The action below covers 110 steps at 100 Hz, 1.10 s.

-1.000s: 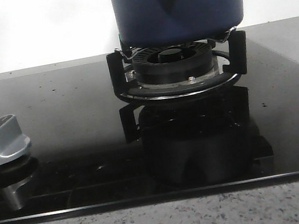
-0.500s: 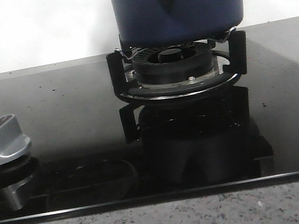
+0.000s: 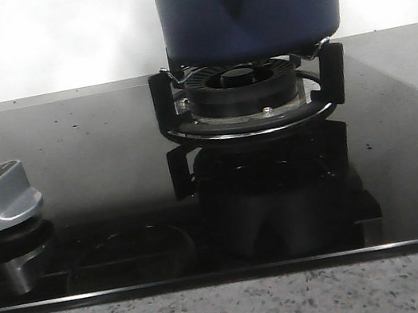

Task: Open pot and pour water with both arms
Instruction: 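Lift the blue bowl with the right gripper and carry it over the pot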

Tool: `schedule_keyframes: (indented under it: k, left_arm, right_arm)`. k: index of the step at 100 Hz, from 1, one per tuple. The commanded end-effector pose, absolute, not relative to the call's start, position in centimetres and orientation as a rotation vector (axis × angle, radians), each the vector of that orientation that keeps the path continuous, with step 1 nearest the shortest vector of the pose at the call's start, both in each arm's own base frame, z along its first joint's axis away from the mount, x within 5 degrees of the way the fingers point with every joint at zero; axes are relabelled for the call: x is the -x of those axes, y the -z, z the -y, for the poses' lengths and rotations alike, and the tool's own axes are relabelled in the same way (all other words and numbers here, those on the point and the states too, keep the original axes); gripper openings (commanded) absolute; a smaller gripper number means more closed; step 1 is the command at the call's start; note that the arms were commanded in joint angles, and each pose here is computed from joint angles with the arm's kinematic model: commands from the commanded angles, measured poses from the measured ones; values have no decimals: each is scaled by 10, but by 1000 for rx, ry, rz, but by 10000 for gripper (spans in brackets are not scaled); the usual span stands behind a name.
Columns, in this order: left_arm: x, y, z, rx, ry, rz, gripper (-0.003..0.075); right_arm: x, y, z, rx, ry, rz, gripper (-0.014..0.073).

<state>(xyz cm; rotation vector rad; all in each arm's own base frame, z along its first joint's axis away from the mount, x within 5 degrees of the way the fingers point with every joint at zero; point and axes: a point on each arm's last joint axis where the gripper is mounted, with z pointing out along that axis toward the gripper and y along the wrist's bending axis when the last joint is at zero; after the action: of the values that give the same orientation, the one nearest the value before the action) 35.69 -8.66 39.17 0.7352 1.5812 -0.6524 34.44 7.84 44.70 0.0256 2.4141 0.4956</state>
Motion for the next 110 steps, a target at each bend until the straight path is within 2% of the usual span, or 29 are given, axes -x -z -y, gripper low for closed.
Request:
schedule_keyframes:
  k: [1,27,52,84,110]
  left_arm:
    - [-340,-430,86,-682,691,-1461,321]
    - [-340,-430,86,-682,691,-1461,321]
    - [-340,-430,86,-682,691,-1461,320]
    - [-340,-430,86,-682,691,-1461,320]
    - [-340,-430,86,-682,691,-1461,320]
  right_arm:
    - [-335,-478,-82,17,-462,-2228,-62]
    - [-336,-480,-91,90,-298,-2172,-62]
    - [-338,-480,-82,99,-145,-2155,-62]
    - [-344,-486,-77,116,-34,-2061,-62]
    - [-349,-472,-90,206,64,-2033,-62]
